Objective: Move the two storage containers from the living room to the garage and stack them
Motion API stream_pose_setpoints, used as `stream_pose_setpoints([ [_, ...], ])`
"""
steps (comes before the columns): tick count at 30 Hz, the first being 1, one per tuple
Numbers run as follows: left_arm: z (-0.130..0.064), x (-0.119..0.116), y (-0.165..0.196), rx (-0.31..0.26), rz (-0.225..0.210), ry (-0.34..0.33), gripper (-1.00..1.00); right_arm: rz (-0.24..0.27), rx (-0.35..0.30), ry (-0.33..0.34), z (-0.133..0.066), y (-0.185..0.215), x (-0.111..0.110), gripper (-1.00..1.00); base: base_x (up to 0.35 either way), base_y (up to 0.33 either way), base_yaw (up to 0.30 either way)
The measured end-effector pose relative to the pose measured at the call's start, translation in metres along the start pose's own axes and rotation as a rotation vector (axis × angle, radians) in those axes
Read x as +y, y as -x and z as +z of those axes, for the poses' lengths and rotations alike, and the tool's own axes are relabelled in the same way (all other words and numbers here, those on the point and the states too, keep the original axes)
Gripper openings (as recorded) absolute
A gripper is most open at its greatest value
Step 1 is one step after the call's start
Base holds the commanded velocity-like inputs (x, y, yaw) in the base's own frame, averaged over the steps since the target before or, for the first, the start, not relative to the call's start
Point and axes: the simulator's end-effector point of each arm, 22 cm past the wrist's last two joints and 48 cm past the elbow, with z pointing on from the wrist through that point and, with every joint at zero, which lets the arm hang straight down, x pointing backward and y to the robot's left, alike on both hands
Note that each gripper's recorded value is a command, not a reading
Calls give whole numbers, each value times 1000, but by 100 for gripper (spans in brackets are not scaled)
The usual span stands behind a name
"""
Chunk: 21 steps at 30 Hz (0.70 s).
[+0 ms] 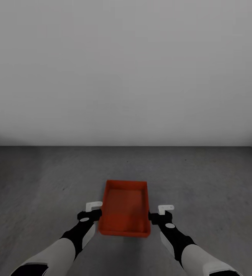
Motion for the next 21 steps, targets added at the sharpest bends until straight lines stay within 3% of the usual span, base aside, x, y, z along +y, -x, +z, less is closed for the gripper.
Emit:
stream_pose_setpoints([
  [15,0,0,0,0,2,0,100,1,0,0,0,0,0,100,-310,88,0],
  [21,0,1,-2,4,3,0,100,-1,9,0,-1,-4,0,100,-82,19,0],
])
